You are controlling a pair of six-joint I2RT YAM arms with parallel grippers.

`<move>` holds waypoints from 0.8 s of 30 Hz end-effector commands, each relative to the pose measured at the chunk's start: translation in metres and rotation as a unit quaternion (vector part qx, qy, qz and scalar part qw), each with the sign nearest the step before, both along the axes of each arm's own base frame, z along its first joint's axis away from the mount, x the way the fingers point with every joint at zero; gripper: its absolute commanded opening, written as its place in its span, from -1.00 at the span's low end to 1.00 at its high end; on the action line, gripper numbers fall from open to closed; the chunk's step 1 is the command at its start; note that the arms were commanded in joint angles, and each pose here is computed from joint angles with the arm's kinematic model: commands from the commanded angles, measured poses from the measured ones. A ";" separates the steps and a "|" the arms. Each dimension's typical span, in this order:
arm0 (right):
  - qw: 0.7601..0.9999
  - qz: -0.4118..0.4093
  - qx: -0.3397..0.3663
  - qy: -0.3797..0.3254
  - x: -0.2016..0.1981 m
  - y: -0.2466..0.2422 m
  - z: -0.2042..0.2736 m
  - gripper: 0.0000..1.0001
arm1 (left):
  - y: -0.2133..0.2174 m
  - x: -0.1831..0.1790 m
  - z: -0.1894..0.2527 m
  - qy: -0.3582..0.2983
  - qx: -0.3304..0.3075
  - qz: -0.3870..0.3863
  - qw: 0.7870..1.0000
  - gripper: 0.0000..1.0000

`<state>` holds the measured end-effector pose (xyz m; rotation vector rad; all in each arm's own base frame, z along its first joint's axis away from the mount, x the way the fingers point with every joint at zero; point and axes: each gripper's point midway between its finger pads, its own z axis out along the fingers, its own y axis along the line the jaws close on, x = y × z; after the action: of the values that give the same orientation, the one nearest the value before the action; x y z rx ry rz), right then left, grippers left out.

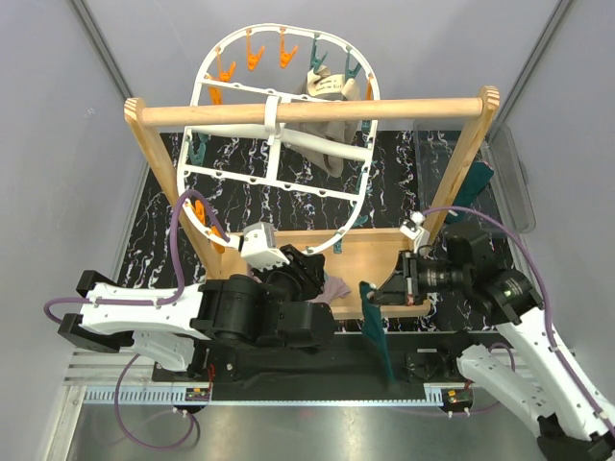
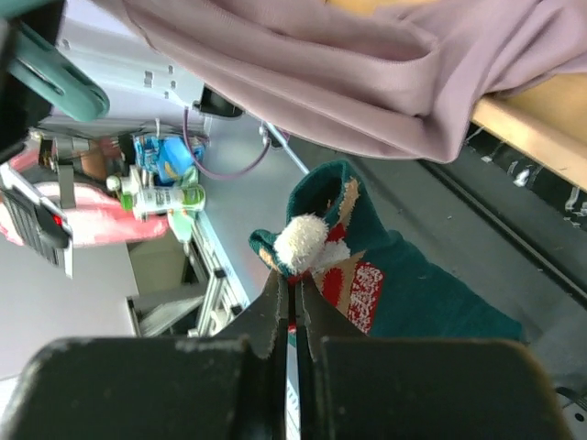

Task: Clip the socks to the hanger
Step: Clamp the sock onto the hanger.

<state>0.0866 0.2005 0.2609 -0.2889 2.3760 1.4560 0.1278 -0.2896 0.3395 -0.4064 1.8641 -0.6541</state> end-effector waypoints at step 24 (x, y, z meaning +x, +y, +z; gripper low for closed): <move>0.991 -0.029 0.075 -0.107 0.047 0.071 0.050 -1.00 | -0.003 0.000 0.014 0.003 -0.058 -0.001 0.998 -1.00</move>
<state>0.1350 0.2638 0.2792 -0.2835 2.1984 1.4109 0.1253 -0.2935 0.3417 -0.4306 1.8743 -0.7115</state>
